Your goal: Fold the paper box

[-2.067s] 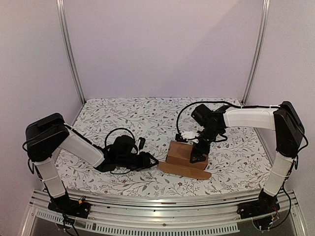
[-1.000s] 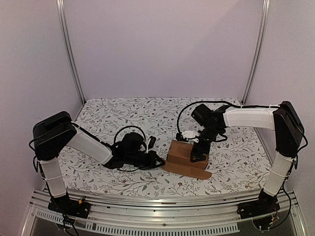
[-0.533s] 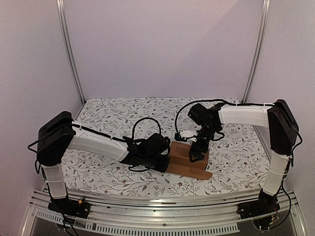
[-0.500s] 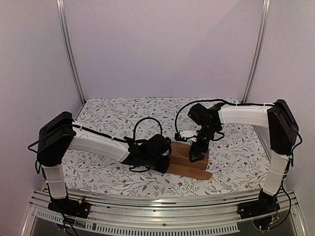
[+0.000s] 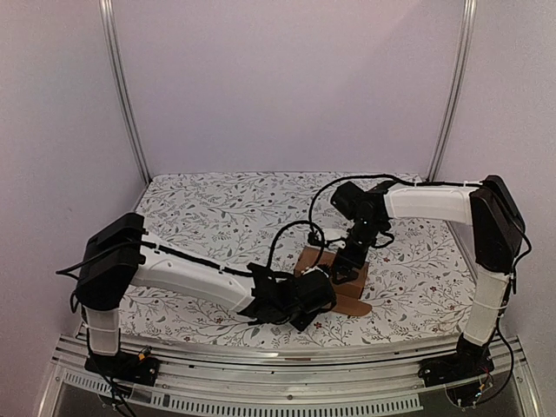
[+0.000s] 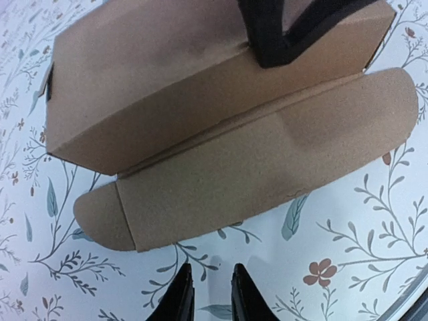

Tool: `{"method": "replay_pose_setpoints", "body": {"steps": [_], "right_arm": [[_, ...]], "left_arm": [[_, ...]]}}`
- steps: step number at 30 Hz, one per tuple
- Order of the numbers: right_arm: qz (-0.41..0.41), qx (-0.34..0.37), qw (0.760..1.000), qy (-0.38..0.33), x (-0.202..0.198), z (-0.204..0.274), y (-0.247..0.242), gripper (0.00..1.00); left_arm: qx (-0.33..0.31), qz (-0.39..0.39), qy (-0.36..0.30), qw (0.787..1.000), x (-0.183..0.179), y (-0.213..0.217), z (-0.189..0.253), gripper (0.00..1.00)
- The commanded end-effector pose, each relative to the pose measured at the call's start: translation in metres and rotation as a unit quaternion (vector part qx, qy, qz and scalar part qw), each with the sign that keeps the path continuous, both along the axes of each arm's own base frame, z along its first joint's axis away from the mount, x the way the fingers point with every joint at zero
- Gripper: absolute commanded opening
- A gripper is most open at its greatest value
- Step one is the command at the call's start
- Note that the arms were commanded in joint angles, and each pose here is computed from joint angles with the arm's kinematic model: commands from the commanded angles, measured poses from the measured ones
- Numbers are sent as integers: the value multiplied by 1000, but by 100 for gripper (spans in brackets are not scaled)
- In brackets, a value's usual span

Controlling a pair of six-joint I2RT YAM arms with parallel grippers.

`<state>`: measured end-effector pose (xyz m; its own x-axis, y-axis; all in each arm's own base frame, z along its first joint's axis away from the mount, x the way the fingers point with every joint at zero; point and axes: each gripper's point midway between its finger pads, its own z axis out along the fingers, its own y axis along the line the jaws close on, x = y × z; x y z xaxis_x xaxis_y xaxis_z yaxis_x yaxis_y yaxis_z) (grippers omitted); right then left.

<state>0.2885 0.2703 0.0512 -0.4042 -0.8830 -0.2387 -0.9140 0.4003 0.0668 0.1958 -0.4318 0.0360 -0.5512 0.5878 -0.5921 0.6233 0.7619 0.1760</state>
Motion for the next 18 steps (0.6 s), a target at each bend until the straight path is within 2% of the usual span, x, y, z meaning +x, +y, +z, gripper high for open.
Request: {"method": "replay_pose_setpoints", "body": {"steps": [1,5,7,9,11,13,18], "right_arm": [[-17,-12,1000,15,2,-21,-2,84],[-13,-12,1000,17,1,-23,-2,84],[-11,-14,1000,16,1,-24,-3,84],[-8,-14,1000,16,1,-25,-3,84],[-7,-14,1000,16,0,-25,-3,84],[-6,-12,1000,12,1,-24,-3,84],[0,11,1000,4,-3,-18,-1,84]], "left_arm": [[-12,-9,-11,1000,-4,8,22,23],[-35,-16,-31,999,-3,27,52,29],[-80,3,-30,996,6,44,70,32],[-131,39,4,991,25,69,74,33],[-170,86,47,981,48,96,63,32],[-185,116,68,974,65,116,49,27],[-159,137,87,974,91,130,16,19]]}}
